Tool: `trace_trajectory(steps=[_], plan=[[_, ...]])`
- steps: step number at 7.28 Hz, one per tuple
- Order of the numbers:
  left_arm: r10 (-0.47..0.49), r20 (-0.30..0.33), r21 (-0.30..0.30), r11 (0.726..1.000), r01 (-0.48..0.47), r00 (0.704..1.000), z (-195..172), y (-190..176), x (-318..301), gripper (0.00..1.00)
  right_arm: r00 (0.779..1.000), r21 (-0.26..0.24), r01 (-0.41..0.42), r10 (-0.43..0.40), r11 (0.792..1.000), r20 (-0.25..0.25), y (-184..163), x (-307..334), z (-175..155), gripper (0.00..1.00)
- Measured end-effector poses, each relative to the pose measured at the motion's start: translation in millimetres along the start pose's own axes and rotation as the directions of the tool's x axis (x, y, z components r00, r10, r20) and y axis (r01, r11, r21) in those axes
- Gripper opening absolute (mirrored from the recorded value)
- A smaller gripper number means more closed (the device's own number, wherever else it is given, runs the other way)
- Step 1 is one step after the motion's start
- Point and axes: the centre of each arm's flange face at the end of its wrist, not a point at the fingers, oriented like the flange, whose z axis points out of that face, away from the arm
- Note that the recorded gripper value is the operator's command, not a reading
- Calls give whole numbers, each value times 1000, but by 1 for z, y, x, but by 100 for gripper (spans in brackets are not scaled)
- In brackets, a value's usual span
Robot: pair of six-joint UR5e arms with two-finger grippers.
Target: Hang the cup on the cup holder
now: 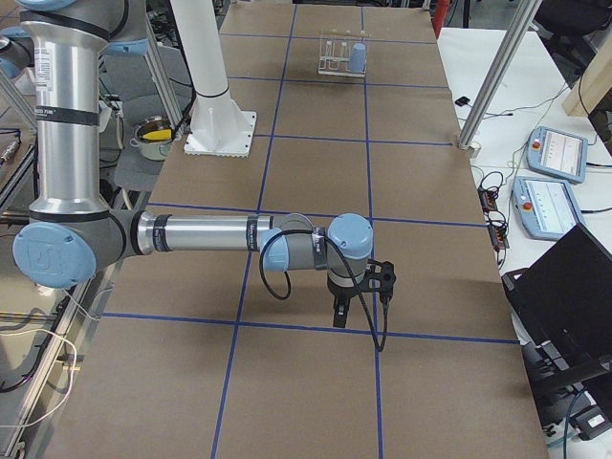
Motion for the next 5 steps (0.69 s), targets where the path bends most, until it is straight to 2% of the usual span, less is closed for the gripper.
trace_trajectory(steps=[2,5], plan=[[63,12,-16,998,-63,998,-8,3,-20,98,1000,5,19,-19,1000,-6,-7,-7,-5,100],[57,15,-47,997,-56,998,-15,-1,-16,98,999,-5,-33,33,999,1,-22,-42,-13,100]])
